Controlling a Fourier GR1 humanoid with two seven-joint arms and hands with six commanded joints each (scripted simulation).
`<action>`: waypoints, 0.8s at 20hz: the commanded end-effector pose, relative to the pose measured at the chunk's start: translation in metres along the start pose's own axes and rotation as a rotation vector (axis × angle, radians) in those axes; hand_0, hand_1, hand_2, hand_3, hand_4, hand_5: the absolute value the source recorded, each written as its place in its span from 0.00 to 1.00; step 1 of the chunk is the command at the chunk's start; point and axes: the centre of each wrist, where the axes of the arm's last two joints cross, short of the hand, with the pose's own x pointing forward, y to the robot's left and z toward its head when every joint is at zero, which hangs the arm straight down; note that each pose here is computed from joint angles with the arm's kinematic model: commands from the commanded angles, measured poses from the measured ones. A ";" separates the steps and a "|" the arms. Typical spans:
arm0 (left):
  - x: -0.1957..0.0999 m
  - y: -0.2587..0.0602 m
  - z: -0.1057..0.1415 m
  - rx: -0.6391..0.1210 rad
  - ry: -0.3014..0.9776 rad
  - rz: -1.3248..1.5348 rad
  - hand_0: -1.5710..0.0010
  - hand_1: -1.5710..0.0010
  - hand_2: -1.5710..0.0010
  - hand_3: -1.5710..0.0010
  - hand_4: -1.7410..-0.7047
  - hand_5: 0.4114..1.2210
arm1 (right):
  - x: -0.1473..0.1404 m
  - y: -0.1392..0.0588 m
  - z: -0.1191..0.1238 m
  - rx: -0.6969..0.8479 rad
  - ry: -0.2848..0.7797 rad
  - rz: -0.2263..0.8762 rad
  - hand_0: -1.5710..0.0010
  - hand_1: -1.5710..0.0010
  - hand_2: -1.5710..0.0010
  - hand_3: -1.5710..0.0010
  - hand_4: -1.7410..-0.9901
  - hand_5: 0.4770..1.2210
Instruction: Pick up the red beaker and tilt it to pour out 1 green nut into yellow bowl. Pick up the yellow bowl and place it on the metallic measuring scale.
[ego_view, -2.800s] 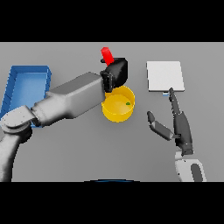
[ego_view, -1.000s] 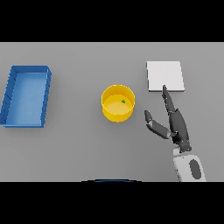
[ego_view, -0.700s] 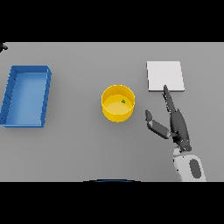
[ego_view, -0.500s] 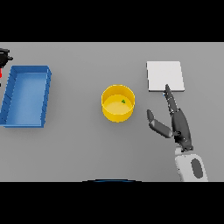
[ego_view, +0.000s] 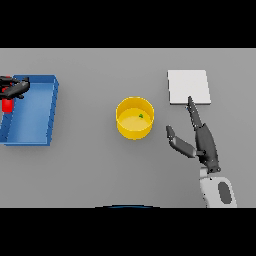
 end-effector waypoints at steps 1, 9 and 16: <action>-0.002 0.003 0.003 -0.032 0.013 0.000 0.36 0.44 0.47 0.55 0.78 0.35 | -0.001 0.001 -0.001 0.003 0.011 -0.006 1.00 1.00 1.00 1.00 0.77 0.26; -0.001 -0.004 -0.004 -0.022 0.016 -0.105 0.89 0.91 0.91 0.92 0.98 0.29 | -0.001 0.002 -0.002 0.014 0.004 0.003 1.00 1.00 1.00 1.00 0.77 0.28; -0.002 -0.002 -0.002 0.037 -0.067 -0.065 0.98 0.98 0.98 0.98 0.99 0.33 | 0.007 0.004 -0.005 0.088 -0.017 0.111 1.00 1.00 1.00 1.00 0.81 0.30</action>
